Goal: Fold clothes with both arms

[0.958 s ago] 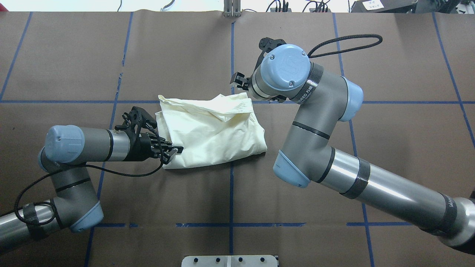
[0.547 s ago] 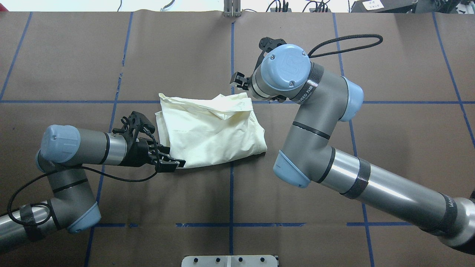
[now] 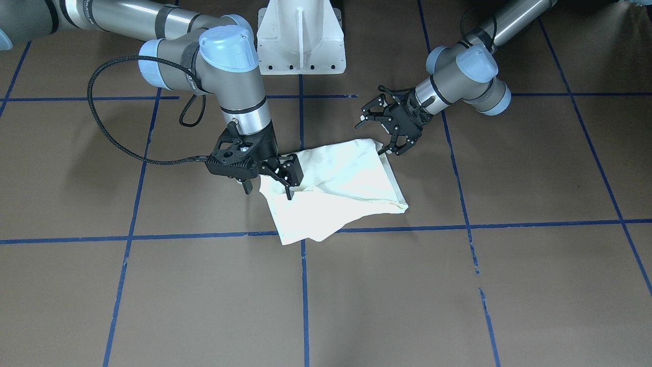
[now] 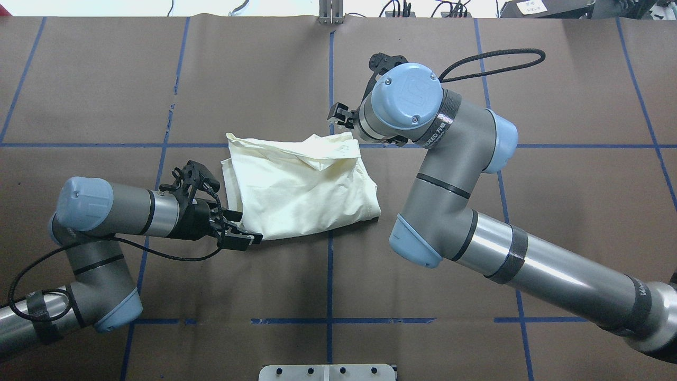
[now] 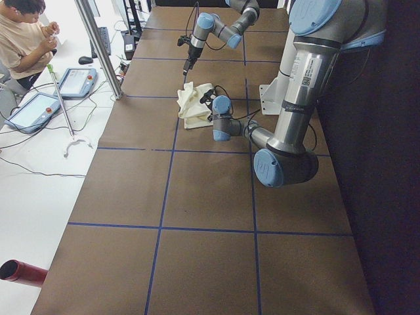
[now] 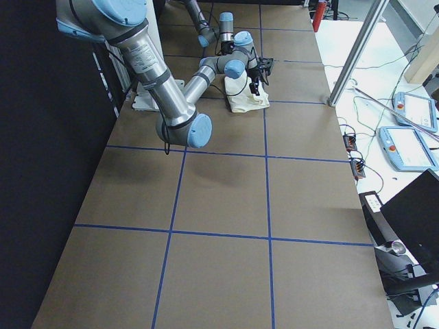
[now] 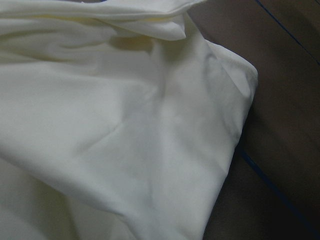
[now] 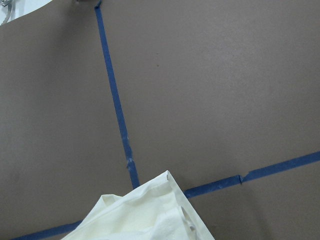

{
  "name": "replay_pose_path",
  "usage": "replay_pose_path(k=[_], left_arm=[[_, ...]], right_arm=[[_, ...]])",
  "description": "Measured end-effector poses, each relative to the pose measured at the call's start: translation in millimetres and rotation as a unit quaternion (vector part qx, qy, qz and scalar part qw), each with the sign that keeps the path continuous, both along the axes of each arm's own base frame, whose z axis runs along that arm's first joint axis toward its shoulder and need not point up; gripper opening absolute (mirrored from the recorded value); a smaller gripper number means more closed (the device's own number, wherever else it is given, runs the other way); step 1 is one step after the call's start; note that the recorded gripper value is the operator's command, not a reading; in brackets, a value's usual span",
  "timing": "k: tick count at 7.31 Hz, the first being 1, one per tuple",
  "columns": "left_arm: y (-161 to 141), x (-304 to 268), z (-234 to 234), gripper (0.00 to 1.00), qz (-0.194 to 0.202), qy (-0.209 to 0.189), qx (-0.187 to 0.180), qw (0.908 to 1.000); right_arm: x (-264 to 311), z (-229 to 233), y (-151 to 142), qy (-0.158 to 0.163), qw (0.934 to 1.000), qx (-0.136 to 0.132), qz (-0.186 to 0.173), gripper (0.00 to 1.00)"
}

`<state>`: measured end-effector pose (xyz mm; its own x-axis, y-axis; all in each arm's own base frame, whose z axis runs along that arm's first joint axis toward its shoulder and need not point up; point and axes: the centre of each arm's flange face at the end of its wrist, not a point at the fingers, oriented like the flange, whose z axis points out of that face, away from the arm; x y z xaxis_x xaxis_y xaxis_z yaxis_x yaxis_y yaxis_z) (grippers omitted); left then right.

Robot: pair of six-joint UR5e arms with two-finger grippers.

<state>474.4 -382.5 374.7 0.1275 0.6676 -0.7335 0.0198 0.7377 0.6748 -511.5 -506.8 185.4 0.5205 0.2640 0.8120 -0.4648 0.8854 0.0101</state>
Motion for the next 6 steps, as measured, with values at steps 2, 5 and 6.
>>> replay_pose_path(k=[2,5,6], left_arm=[[-0.3,0.2,0.7,0.0,0.0,-0.001,-0.001,1.0],[1.3,-1.5,5.9,0.95,0.001,-0.005,-0.003,1.0],[2.3,-2.9,6.6,0.99,0.005,-0.005,-0.003,1.0]], right_arm=[[1.1,-0.4,-1.1,0.0,1.0,0.0,0.001,1.0],[3.4,-1.3,-3.0,-0.001,1.0,0.001,0.0,1.0],[4.2,-1.0,-4.0,0.0,1.0,0.002,0.0,1.0]])
